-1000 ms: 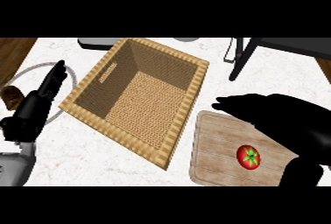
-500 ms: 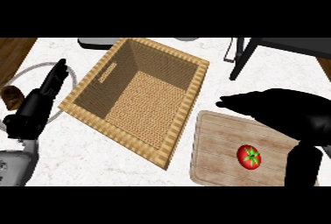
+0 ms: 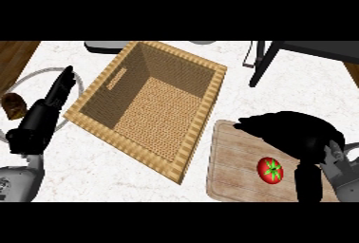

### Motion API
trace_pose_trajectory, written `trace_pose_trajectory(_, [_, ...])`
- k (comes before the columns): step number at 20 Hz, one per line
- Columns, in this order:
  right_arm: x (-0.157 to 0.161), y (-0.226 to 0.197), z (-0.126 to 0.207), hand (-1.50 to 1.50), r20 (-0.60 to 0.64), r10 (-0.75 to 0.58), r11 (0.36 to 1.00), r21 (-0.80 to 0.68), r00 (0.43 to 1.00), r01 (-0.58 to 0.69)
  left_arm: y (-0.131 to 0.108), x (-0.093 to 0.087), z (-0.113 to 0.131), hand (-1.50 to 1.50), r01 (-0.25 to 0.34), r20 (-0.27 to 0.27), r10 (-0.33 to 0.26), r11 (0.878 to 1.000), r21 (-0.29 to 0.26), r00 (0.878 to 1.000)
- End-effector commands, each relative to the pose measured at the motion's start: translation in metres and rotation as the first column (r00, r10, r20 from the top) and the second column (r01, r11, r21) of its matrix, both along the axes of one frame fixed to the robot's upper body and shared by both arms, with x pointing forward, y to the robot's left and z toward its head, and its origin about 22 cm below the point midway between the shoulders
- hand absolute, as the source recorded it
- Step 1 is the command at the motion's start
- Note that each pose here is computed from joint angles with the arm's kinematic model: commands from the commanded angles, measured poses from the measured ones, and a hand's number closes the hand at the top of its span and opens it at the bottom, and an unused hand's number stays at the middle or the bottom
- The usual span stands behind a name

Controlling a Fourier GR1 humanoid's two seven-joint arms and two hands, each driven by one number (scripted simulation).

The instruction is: Pick the tomato from the cutting board and place it in the basket

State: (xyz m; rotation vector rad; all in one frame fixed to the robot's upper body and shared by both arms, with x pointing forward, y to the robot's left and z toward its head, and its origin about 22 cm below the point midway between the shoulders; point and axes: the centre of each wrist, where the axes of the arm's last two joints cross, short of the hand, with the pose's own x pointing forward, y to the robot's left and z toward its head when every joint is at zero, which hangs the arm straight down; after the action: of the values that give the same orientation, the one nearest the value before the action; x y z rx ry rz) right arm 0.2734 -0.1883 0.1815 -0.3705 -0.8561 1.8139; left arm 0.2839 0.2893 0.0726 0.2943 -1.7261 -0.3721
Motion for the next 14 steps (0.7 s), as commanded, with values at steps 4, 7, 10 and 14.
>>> trace_pose_trajectory(4, [0.003,-0.006,-0.045,-1.5,-0.042,-0.007,0.995,-0.101,0.999,0.003,-0.001,-0.003,0.009,0.0,0.004,0.018,-0.004,1.0,0.004,1.0])
trace_pose_trajectory(7, [-0.002,0.002,-0.054,-1.5,0.005,-0.013,0.997,-0.079,1.0,0.013,0.007,0.001,-0.009,0.0,-0.018,-0.005,0.018,1.0,0.003,1.0])
trace_pose_trajectory(10, [-0.002,-0.022,-0.058,-1.5,0.005,-0.013,0.996,-0.086,1.0,0.014,0.02,0.004,-0.004,0.0,0.01,-0.001,-0.01,1.0,-0.009,1.0])
trace_pose_trajectory(14, [-0.018,-0.024,-0.077,-1.5,0.02,-0.006,0.999,-0.053,1.0,0.007,0.0,0.007,0.005,0.0,-0.009,0.006,0.009,1.0,0.01,1.0])
